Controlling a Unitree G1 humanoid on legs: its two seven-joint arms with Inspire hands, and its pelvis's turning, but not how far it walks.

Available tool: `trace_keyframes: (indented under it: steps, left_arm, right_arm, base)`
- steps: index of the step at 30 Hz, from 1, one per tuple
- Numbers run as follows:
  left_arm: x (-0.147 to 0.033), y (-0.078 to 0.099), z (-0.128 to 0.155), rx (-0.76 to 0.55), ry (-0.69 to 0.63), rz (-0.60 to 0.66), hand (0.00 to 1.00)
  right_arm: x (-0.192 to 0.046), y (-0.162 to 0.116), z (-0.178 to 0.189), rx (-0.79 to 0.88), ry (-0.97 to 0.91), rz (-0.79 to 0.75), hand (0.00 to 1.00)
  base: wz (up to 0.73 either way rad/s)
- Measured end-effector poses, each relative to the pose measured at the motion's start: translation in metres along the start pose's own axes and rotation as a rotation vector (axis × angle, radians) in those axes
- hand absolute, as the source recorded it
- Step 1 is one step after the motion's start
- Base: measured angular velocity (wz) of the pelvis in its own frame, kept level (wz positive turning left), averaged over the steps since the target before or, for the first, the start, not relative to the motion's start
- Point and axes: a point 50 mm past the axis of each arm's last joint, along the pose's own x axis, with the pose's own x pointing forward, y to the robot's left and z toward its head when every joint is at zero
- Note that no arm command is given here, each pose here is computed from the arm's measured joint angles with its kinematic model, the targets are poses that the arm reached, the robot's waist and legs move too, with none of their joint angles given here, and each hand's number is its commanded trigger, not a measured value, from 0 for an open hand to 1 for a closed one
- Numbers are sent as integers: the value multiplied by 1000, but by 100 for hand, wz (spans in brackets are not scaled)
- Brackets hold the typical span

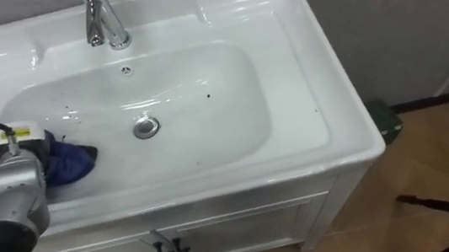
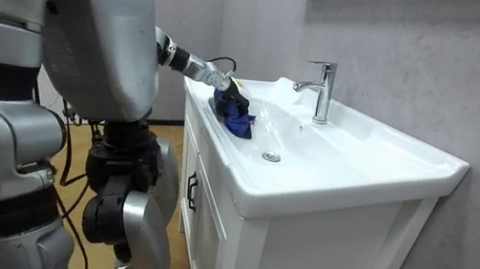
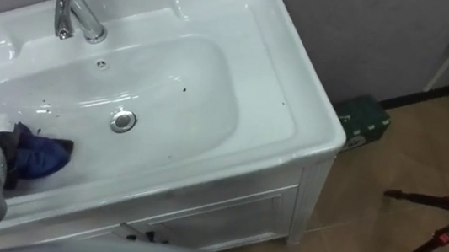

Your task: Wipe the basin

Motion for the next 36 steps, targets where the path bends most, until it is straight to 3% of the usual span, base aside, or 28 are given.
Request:
trace_keyframes:
  steps: [8,15,24,36]
  left_arm:
    - [5,16,7,-175,-27,70,100]
    - [18,32,19,-322,-48,27,100]
    - [23,62,43,-321,-101,49,100]
    - [31,80,55,-403,-101,14,100]
  right_arm:
    - [1,16,-7,4,19,41,0]
    - [1,22,-5,-29,17,67,0]
    - [0,37,4,-77,-10,102,0]
    - [-1,56,14,-96,-24,141,0]
  base:
    - [2]
    - [-2]
    - [3]
    - [-2]
